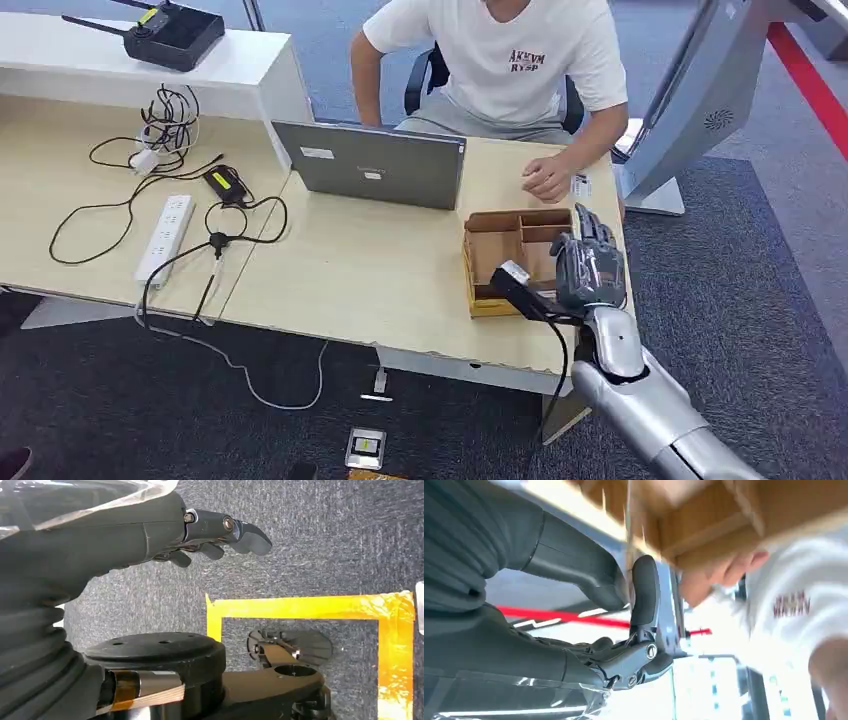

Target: Pass the card to the sensor for recognition and then transmit it.

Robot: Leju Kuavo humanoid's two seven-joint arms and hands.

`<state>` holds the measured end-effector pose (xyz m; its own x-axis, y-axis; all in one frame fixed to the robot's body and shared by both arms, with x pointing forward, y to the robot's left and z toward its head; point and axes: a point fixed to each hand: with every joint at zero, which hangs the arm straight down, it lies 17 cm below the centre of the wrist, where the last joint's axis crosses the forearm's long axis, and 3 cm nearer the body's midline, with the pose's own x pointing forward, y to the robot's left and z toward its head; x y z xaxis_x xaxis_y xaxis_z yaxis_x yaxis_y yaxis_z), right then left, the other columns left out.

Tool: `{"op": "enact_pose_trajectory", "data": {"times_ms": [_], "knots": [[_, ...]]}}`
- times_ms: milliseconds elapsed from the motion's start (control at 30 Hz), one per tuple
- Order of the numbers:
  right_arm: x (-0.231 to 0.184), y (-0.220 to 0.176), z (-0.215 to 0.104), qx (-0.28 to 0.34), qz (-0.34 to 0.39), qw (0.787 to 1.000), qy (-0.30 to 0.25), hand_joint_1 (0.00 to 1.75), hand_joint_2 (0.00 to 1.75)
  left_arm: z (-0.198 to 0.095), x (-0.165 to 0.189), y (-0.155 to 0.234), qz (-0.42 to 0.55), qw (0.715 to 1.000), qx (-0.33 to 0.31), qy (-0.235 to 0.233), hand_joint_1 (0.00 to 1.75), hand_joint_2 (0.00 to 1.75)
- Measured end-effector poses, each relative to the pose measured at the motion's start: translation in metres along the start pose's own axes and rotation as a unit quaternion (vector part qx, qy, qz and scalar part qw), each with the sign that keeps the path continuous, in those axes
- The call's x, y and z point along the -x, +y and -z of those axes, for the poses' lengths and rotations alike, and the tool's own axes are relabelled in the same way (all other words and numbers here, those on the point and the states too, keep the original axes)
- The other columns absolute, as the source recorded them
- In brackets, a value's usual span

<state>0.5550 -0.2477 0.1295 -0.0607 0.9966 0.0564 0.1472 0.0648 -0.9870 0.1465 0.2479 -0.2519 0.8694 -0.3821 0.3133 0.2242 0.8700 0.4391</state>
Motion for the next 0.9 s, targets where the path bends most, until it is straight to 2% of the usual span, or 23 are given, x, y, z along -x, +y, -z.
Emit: {"op": "enact_pose_trajectory", "data": {"times_ms": [133, 267, 667, 900], "knots": [[0.004, -0.051, 0.020, 0.051, 0.002, 0.999, 0.003, 1.75, 1.75, 0.000, 0.000, 0.000, 0.008, 1.000, 0.000, -0.004, 0.00, 1.75], [0.006, -0.085, 0.029, 0.081, 0.012, 0.997, 0.003, 1.75, 1.75, -0.001, 0.000, -0.001, 0.012, 1.000, 0.000, -0.005, 0.00, 1.75], [0.006, -0.120, 0.031, 0.118, 0.025, 0.993, -0.003, 1.75, 1.75, -0.001, 0.000, -0.002, 0.015, 1.000, 0.002, -0.006, 0.00, 1.75], [0.000, -0.130, 0.035, 0.116, 0.009, 0.993, -0.014, 1.75, 1.75, -0.002, 0.001, -0.005, 0.016, 1.000, 0.008, -0.003, 0.00, 1.75]]}}
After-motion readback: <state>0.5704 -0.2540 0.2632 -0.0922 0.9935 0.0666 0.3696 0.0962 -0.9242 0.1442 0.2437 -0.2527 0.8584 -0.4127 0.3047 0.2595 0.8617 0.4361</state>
